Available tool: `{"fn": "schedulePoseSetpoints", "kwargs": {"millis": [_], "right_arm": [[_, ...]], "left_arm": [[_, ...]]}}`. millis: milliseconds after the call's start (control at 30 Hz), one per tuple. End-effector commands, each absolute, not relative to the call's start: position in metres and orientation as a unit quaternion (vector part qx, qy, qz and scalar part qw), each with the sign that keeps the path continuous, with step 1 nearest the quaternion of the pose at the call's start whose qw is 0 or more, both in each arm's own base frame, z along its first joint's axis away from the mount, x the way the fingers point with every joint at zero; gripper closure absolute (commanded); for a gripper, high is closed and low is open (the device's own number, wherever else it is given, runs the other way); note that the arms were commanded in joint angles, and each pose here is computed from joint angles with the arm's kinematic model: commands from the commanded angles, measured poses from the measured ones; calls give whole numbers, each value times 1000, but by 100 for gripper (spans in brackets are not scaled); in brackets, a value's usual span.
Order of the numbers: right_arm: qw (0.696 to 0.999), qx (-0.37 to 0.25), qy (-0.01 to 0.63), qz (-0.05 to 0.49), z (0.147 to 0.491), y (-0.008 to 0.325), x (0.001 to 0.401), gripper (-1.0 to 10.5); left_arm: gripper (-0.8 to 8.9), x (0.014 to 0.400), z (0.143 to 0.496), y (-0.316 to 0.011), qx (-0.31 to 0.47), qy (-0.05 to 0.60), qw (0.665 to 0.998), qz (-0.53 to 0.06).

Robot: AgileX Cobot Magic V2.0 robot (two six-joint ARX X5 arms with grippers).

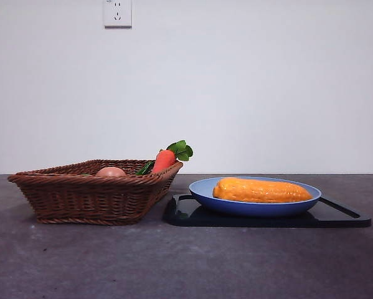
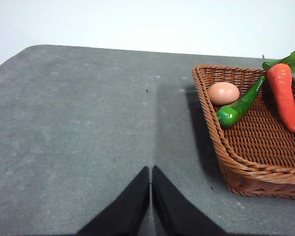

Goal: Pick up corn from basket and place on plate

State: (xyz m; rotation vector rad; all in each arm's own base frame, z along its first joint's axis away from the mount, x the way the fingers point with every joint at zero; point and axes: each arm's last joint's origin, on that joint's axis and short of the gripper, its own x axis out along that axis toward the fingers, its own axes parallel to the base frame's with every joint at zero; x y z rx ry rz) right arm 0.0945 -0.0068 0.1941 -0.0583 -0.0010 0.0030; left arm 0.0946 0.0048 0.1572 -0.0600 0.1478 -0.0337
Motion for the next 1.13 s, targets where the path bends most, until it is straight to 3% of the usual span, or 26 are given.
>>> {"fn": "schedulePoseSetpoints", "kwargs": {"millis": [33,267,500,1133], "right_arm": [[999,-33,0,-1,184,-7,95,945],[999,-25,20,0,162,-7,97,945],[996,-18,82,1,150,-7,96,945],[997,-18,74,1,152,-7,96,945]], "left_arm": [[806,95,149,5,-35,92,995,-15],[806,95,149,5,-35,92,995,-15],[806,95,149,5,-35,92,995,-15],[806,95,149,5,-35,92,995,-15]]}}
